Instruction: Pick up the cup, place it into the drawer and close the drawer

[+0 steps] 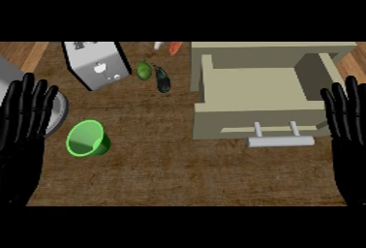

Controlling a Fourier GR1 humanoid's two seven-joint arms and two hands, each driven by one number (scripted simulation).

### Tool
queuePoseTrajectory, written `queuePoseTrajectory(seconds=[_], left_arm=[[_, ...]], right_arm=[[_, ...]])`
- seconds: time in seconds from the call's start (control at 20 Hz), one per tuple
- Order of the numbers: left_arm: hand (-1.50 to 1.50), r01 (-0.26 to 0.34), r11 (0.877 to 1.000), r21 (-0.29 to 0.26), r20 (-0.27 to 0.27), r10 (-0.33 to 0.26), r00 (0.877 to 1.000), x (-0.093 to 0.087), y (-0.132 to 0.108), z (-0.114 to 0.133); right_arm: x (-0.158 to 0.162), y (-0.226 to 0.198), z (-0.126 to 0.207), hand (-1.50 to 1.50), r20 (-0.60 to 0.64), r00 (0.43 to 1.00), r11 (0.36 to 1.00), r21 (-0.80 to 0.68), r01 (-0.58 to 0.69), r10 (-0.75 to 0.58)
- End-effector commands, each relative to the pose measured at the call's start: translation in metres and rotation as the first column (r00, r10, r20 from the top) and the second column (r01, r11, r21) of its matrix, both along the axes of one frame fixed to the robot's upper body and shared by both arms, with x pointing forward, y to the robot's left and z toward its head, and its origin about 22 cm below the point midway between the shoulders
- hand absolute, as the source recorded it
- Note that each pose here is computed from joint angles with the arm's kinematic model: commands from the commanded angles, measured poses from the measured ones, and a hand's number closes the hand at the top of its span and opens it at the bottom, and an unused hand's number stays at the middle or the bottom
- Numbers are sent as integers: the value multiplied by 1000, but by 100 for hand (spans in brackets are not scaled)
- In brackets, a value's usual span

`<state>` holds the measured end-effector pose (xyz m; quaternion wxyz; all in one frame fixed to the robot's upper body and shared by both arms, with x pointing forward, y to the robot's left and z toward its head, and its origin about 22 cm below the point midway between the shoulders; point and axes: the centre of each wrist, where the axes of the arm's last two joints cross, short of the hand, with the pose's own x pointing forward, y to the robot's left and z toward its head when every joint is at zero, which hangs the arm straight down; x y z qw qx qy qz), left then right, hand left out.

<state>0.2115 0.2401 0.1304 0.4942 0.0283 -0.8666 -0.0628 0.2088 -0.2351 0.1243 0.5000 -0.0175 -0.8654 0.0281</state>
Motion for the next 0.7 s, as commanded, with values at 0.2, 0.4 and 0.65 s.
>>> queuePoseTrajectory(seconds=[0.2, 0.4, 0.65], left_arm=[[-150, 97, 994, -43, 28, -96, 995, 17, 36, -1], [-150, 136, 963, -235, -77, -158, 984, 32, 30, -30], [-150, 130, 962, -241, -97, -157, 983, 26, 40, -31]], right_arm=[[16, -13, 5, -150, -36, 998, 998, -18, -53, 53], [2, -4, -11, -150, -99, 983, 988, 49, -149, 153], [-2, 22, 3, -150, -91, 985, 989, 46, -140, 144]])
